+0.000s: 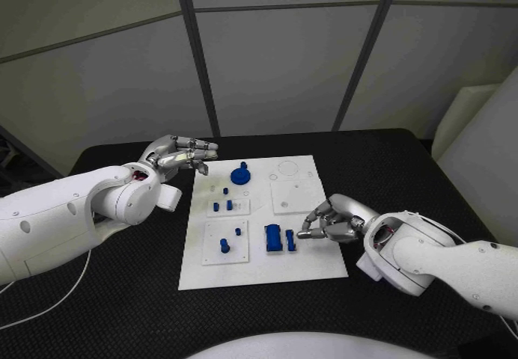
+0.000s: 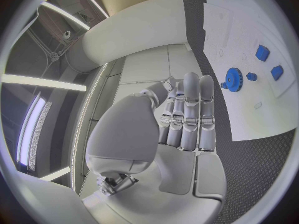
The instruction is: Assemble the parts on the task board
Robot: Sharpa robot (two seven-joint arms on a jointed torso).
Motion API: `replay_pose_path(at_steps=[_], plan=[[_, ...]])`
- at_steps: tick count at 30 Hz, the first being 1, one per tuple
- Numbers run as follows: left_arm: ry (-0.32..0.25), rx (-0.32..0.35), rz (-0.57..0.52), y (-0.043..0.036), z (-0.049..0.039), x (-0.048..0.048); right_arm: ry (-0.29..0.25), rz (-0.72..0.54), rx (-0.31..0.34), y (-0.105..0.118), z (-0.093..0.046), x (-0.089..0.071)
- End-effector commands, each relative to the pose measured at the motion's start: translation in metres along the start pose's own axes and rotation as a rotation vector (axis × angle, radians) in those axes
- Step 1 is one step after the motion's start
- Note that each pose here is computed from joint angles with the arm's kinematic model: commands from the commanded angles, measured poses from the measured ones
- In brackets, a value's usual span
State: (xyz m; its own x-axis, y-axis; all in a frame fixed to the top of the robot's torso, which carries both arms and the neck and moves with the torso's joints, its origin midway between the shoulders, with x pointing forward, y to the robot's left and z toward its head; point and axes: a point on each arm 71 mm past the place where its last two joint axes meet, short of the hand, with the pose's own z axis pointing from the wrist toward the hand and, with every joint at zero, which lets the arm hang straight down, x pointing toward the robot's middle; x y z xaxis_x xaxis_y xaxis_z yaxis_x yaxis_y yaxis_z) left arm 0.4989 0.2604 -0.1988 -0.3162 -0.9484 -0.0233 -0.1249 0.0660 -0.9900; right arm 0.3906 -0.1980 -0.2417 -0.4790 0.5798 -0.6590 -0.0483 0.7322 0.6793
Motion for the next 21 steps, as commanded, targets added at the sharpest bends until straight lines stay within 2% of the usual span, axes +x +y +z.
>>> replay_pose_path(at_steps=[1,4,5,11,17,21], plan=[[0.002,0.021,-0.099,-0.0004,0.0018,0.0,0.008,0.277,-0.112,0.003,0.01,-0.015],[-0.002,0.038,-0.151,0.0009,0.0053,-0.0013,-0.02,0.409,-0.128,-0.003,0.025,-0.033],[-0.009,0.051,-0.178,0.0019,0.0079,-0.0029,-0.044,0.474,-0.135,-0.007,0.035,-0.043],[-0.067,0.094,-0.258,0.0079,0.0234,-0.0089,-0.134,0.64,-0.147,-0.024,0.072,-0.069],[-0.167,0.126,-0.305,0.0175,0.0399,-0.0171,-0.218,0.738,-0.151,-0.037,0.107,-0.079],[-0.231,0.125,-0.325,0.029,0.0503,-0.0177,-0.234,0.767,-0.16,-0.038,0.125,-0.078]])
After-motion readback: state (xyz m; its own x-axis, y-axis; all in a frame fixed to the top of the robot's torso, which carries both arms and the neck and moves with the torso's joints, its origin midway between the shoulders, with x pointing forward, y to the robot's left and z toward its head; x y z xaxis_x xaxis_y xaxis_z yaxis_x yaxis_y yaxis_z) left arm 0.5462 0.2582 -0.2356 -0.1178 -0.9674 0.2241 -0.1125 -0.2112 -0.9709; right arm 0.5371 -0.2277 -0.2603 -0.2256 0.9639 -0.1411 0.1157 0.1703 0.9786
